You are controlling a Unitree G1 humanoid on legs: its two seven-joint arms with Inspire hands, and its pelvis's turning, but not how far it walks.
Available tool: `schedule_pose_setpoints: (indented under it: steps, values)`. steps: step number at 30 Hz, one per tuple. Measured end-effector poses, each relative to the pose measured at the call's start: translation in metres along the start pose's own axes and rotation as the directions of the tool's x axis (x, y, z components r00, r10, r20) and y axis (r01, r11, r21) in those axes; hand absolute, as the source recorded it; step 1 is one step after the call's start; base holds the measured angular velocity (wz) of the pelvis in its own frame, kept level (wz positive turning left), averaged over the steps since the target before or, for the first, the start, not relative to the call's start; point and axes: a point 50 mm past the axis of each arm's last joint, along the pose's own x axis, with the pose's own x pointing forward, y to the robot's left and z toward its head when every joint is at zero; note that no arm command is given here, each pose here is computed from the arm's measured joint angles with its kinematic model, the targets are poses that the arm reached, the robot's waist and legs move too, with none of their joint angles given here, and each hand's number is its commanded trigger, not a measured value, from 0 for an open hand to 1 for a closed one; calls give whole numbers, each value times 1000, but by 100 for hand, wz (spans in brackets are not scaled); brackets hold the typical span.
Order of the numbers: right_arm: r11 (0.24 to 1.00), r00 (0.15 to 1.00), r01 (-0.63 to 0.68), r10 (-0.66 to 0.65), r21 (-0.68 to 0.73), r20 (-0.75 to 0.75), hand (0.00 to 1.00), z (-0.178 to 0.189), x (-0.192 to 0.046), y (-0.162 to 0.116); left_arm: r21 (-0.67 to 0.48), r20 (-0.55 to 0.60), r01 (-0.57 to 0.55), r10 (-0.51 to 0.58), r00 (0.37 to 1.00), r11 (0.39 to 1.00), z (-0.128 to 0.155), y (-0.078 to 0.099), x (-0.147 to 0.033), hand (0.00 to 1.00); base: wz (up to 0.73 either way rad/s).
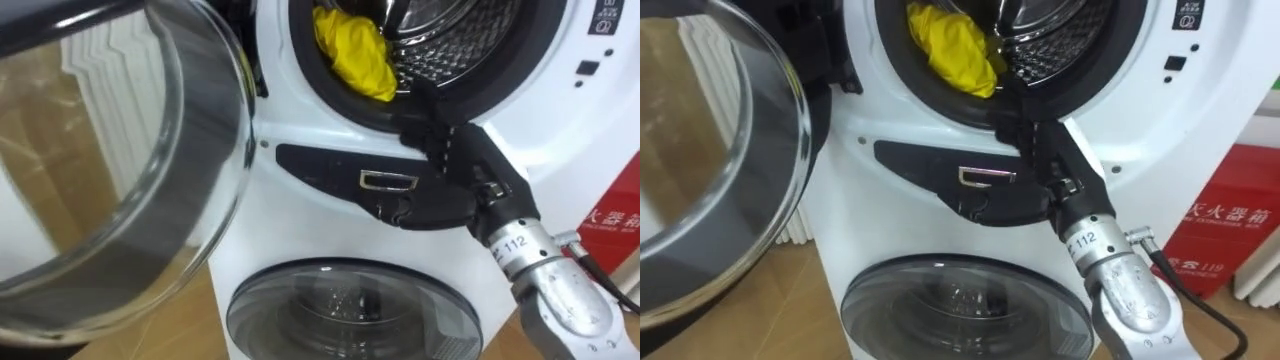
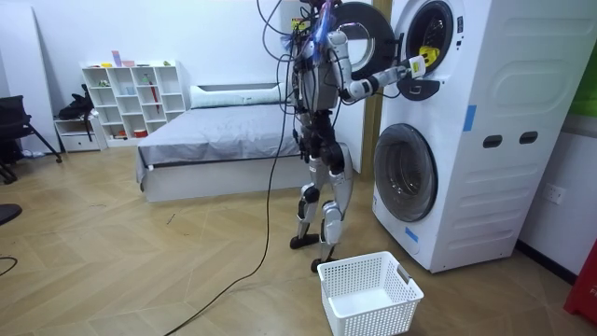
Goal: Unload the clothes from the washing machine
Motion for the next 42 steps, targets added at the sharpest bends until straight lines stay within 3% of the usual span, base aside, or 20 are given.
schedule_pose_setpoints:
  steps: [4, 11, 15, 22, 29, 42]
  values:
    - [1000, 1000, -4, 5, -22, 21, 0, 7, 1, 1, -6, 23, 2, -2, 1000, 1000, 7, 0, 0, 0, -1]
    - [999, 960, 9, 2, -39, 280, 0, 71, 27, -4, -5, 26, -1, 1, 1000, 1000, 5, 0, 0, 0, 1]
    - [1000, 928, 14, -6, -18, 371, 0, 92, 24, -6, -10, 14, -5, 5, 1000, 1000, 0, 1, 0, 0, 2]
    - [999, 919, 50, -45, -2, 391, 0, 97, 22, -10, -16, 8, -10, 10, 1000, 1000, -2, 3, 0, 0, 0]
    - [998, 899, 24, 7, -66, 438, 0, 110, 16, -5, -11, 1, -10, 10, 1000, 1000, -1, 2, 0, 0, 2]
    - [997, 949, 13, 12, -77, 316, 0, 85, 27, -12, -21, -12, -6, 6, 1000, 1000, -3, 2, 0, 0, 0]
